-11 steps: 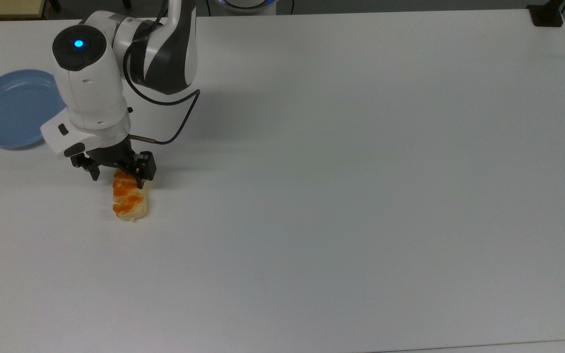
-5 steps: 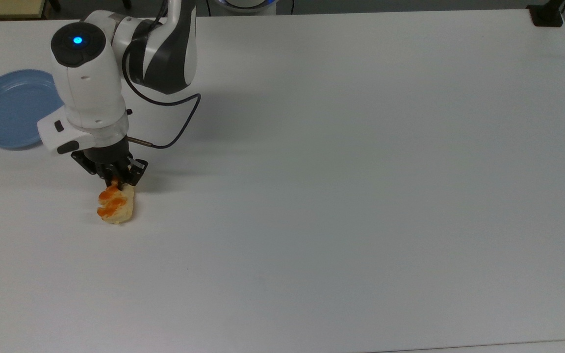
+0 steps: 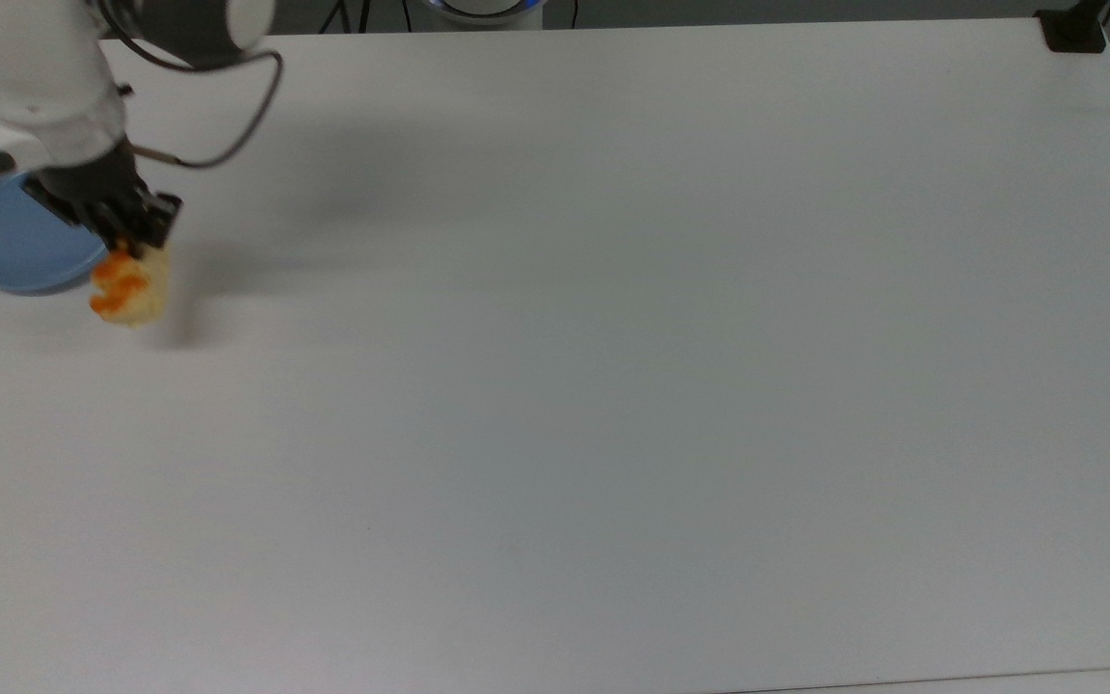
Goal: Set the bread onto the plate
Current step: 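Lift the bread roll and carry it over the blue plate, then lower the bread roll onto the plate and open the gripper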
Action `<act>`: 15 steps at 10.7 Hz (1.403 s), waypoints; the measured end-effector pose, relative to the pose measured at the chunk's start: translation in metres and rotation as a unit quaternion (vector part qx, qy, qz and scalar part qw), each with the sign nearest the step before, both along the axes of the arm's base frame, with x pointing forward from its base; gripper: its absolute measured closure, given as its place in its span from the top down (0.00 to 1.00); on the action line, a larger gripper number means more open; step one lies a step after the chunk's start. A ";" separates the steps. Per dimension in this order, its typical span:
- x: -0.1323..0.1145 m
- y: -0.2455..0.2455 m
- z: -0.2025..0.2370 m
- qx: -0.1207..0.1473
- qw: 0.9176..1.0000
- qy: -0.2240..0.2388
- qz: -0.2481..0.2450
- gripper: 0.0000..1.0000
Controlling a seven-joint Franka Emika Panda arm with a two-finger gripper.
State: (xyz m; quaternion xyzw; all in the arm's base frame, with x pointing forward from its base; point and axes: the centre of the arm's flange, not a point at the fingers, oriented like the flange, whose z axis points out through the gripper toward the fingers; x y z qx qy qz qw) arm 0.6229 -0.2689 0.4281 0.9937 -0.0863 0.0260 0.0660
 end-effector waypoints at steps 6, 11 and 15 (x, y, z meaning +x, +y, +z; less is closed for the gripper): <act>-0.080 -0.125 -0.030 -0.014 0.992 0.033 0.119 0.14; -0.118 -0.174 -0.092 -0.041 0.991 0.019 0.123 0.14; -0.117 -0.173 -0.091 -0.038 0.992 0.014 0.120 0.20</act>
